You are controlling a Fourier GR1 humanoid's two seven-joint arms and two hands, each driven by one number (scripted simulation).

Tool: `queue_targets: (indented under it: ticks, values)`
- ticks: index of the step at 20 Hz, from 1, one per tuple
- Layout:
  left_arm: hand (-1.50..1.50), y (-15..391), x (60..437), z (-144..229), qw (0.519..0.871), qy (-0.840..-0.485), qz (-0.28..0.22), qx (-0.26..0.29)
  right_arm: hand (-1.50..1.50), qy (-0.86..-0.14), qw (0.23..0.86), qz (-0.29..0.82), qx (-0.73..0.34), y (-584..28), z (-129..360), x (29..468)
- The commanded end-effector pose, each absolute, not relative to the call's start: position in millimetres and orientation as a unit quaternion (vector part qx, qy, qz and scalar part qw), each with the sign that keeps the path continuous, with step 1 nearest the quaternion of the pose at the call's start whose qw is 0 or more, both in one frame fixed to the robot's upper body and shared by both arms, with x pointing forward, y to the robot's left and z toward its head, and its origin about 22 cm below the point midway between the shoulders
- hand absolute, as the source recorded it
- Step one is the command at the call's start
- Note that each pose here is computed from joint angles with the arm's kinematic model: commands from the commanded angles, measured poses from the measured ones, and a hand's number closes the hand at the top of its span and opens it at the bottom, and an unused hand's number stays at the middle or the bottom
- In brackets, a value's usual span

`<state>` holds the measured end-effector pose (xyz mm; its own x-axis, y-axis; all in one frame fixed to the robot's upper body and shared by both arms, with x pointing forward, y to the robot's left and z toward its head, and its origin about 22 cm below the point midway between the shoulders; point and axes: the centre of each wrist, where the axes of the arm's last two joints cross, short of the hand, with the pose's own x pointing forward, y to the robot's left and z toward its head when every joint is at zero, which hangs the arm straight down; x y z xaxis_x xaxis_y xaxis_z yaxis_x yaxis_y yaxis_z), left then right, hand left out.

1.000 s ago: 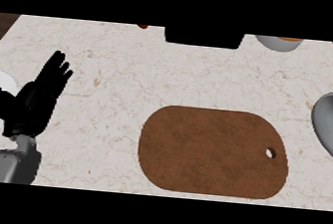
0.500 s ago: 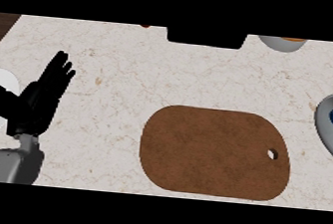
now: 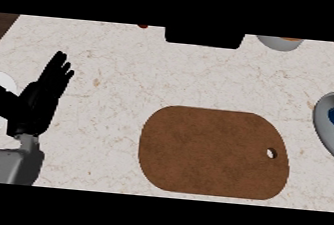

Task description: Pick the can from the cutting board and place it in the pan

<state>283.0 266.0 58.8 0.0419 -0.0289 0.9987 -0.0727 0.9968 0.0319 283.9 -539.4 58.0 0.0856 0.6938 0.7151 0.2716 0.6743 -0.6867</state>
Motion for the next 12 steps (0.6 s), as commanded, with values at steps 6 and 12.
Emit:
queue_targets:
  ticks: [6, 12]
  values:
    - [0.0, 267, 286, 73, 0.717, -0.695, 0.023, 0.04, -1.5, -0.723, 0.64, 0.031, -0.258, -606, 90, 203]
    - [0.0, 278, 270, 52, 0.725, -0.687, 0.03, 0.043, -1.5, -0.747, 0.64, 0.012, -0.182, -630, 101, 156]
